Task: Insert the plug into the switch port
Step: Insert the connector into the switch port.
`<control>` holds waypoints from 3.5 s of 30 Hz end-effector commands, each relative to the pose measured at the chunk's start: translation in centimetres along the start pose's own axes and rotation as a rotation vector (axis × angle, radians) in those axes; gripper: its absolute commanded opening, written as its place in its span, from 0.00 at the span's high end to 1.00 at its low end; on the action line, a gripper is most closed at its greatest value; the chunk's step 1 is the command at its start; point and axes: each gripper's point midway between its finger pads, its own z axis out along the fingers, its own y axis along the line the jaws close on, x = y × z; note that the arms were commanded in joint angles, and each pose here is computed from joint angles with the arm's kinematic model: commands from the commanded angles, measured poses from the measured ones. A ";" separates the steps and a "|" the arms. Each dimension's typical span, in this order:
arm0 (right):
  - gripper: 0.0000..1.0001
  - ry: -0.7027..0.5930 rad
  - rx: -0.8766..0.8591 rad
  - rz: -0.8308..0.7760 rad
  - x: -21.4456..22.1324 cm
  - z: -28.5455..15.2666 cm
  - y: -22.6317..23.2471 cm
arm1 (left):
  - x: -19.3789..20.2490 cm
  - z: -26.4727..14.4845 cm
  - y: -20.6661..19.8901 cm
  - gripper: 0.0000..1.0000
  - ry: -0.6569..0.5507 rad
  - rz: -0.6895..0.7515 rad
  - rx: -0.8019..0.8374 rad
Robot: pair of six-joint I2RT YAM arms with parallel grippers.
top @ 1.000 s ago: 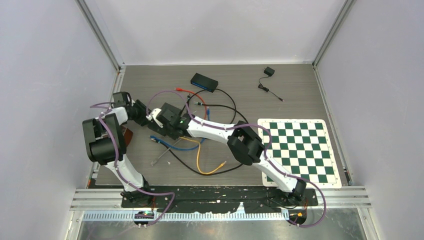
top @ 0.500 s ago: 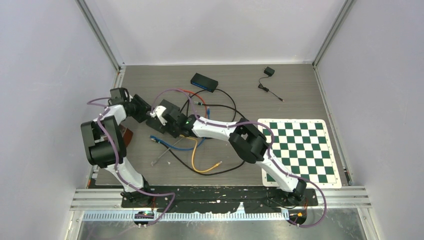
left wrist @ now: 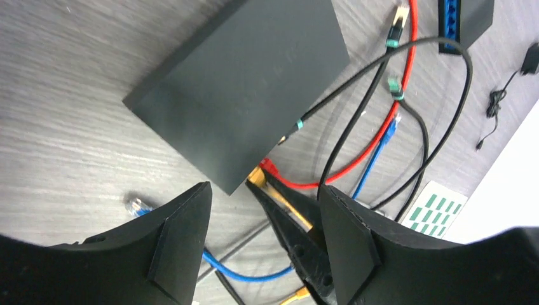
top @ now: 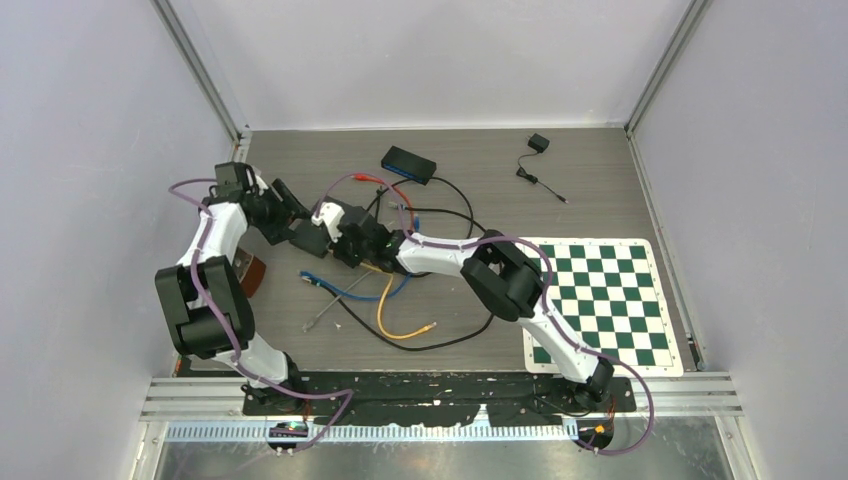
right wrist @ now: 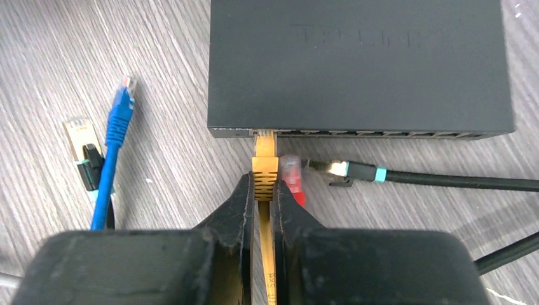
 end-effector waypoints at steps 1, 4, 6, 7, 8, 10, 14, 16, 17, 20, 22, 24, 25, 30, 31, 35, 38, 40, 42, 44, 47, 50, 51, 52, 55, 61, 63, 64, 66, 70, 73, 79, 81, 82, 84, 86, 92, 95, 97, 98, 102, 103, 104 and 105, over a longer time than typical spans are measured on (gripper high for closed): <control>0.95 -0.341 0.014 0.015 -12.6 -4.6 -1.4 | 1.2 -2.6 -1.1 0.34 0.024 0.084 -0.002; 0.95 -0.352 0.010 0.014 -13.0 -4.9 -1.7 | 1.2 -2.9 -0.7 0.33 0.017 0.113 -0.021; 0.95 -0.357 0.012 0.015 -13.1 -5.2 -1.9 | 1.2 -3.0 -0.3 0.32 0.014 0.111 -0.039; 0.95 -0.356 0.009 0.016 -13.1 -5.2 -1.9 | 1.2 -2.9 -0.1 0.32 0.011 0.101 -0.047; 0.95 -0.354 0.010 0.019 -13.0 -5.2 -2.1 | 1.3 -2.8 0.0 0.32 0.007 0.093 -0.050; 0.95 -0.356 0.006 0.027 -12.9 -5.3 -2.1 | 1.5 -2.6 0.4 0.32 -0.005 0.065 -0.058; 0.95 -0.371 -0.001 0.047 -13.2 -5.8 -2.0 | 2.0 -2.1 0.6 0.29 -0.036 0.003 -0.032; 0.95 -0.379 -0.016 0.052 -13.5 -6.0 -1.8 | 2.2 -1.7 0.5 0.28 -0.041 -0.028 -0.007; 0.95 -0.384 -0.019 0.055 -13.6 -6.0 -1.7 | 2.2 -1.4 0.5 0.28 -0.041 -0.043 0.002; 0.95 -0.400 -0.024 0.059 -14.0 -6.5 -1.7 | 2.1 -0.6 0.0 0.27 -0.049 -0.103 0.052; 0.95 -0.407 -0.025 0.062 -14.0 -6.8 -1.6 | 2.0 0.1 -0.2 0.27 -0.062 -0.162 0.081; 0.95 -0.409 -0.026 0.067 -13.8 -7.0 -1.5 | 2.1 0.9 -0.4 0.27 -0.064 -0.214 0.117; 0.95 -0.402 -0.027 0.069 -13.4 -6.9 -1.5 | 2.1 1.3 -0.5 0.27 -0.063 -0.235 0.135; 0.95 -0.411 -0.033 0.067 -13.2 -7.3 -1.3 | 2.1 2.7 -0.1 0.27 -0.057 -0.275 0.144; 0.95 -0.409 -0.034 0.067 -13.1 -7.3 -1.3 | 2.1 2.9 -0.2 0.28 -0.055 -0.278 0.147; 0.95 -0.413 -0.056 0.088 -13.1 -7.6 -0.9 | 1.8 3.3 -0.4 0.29 -0.061 -0.289 0.170; 0.95 -0.416 -0.072 0.099 -13.1 -7.4 -0.6 | 1.5 3.6 -0.5 0.32 -0.059 -0.289 0.180; 0.95 -0.412 -0.082 0.096 -12.9 -7.3 -0.4 | 1.4 3.8 -0.7 0.35 -0.054 -0.286 0.190; 0.95 -0.405 -0.084 0.097 -12.6 -7.1 -0.3 | 1.3 3.8 -0.8 0.37 -0.055 -0.285 0.194; 0.95 -0.399 -0.085 0.099 -12.3 -6.8 -0.4 | 1.2 3.7 -0.9 0.40 -0.059 -0.280 0.200; 0.95 -0.394 -0.096 0.102 -12.2 -6.6 -0.2 | 1.1 3.6 -1.2 0.48 -0.058 -0.271 0.215; 0.95 -0.392 -0.104 0.098 -12.2 -6.4 -0.1 | 1.2 3.5 -1.6 0.62 -0.046 -0.253 0.238; 0.95 -0.392 -0.105 0.093 -12.3 -6.4 0.0 | 1.2 3.5 -1.8 0.67 -0.044 -0.249 0.245; 0.95 -0.387 -0.108 0.090 -12.1 -6.3 0.0 | 1.2 3.5 -1.8 0.71 -0.045 -0.244 0.248; 0.95 -0.381 -0.106 0.076 -12.0 -6.1 0.0 | 1.4 3.5 -1.7 0.86 -0.044 -0.238 0.252; 0.95 -0.383 -0.088 0.070 -12.9 -5.3 -1.1 | 2.1 3.2 -2.1 1.00 -0.041 -0.218 0.293; 0.95 -0.397 -0.078 0.073 -13.6 -5.1 -1.6 | 2.4 3.0 -2.2 1.00 -0.036 -0.207 0.302; 0.95 -0.415 -0.072 0.073 -14.5 -5.2 -2.0 | 2.6 2.9 -2.2 1.00 -0.033 -0.198 0.305; 0.95 -0.423 -0.074 0.069 -15.1 -4.8 -2.4 | 3.0 2.8 -2.3 1.00 -0.023 -0.179 0.311; 0.95 -0.421 -0.084 0.073 -15.1 -3.6 -3.1 | 4.3 3.1 -2.3 1.00 0.044 -0.122 0.309; 0.95 -0.419 -0.066 0.080 -15.2 -3.2 -3.7 | 5.2 3.2 -2.4 1.00 0.079 -0.126 0.327; 0.95 -0.454 -0.027 0.076 -16.2 -3.1 -5.0 | 7.4 2.8 -3.3 1.00 0.137 -0.102 0.327; 0.95 -0.475 -0.022 0.042 -16.6 -3.7 -5.7 | 7.8 2.6 -2.7 1.00 0.149 -0.077 0.295; 0.95 -0.480 -0.028 0.030 -16.6 -4.1 -5.8 | 8.0 2.5 -2.4 1.00 0.153 -0.064 0.279; 0.95 -0.500 -0.010 0.006 -16.6 -4.8 -6.7 | 8.3 2.4 -2.2 1.00 0.158 -0.052 0.273; 0.95 -0.526 -0.015 -0.008 -17.0 -5.4 -7.2 | 8.5 2.3 -2.2 1.00 0.167 -0.052 0.281; 0.95 -0.540 -0.038 -0.040 -17.3 -5.1 -6.9 | 9.5 2.5 -2.5 1.00 0.194 -0.041 0.287; 0.95 -0.542 -0.036 -0.025 -17.4 -5.2 -6.9 | 8.7 2.8 -1.9 1.00 0.161 -0.037 0.243; 0.95 -0.531 -0.038 -0.011 -16.9 -5.1 -6.8 | 7.6 3.0 -1.8 1.00 0.134 -0.040 0.226; 0.94 -0.514 -0.039 -0.005 -16.2 -4.9 -6.8 | 6.9 3.1 -1.9 1.00 0.117 -0.042 0.221; 0.85 -0.475 -0.028 0.003 -14.3 -5.2 -6.9 | 5.1 3.7 -1.6 1.00 0.086 -0.057 0.191; 0.80 -0.468 -0.030 0.008 -14.0 -5.3 -6.8 | 4.8 3.9 -1.4 1.00 0.083 -0.065 0.182; 0.77 -0.457 -0.031 0.012 -13.5 -5.7 -6.9 | 4.4 4.1 -1.1 1.00 0.077 -0.078 0.170; 0.71 -0.449 -0.030 0.017 -13.1 -5.9 -7.0 | 3.9 4.2 -0.7 1.00 0.067 -0.090 0.161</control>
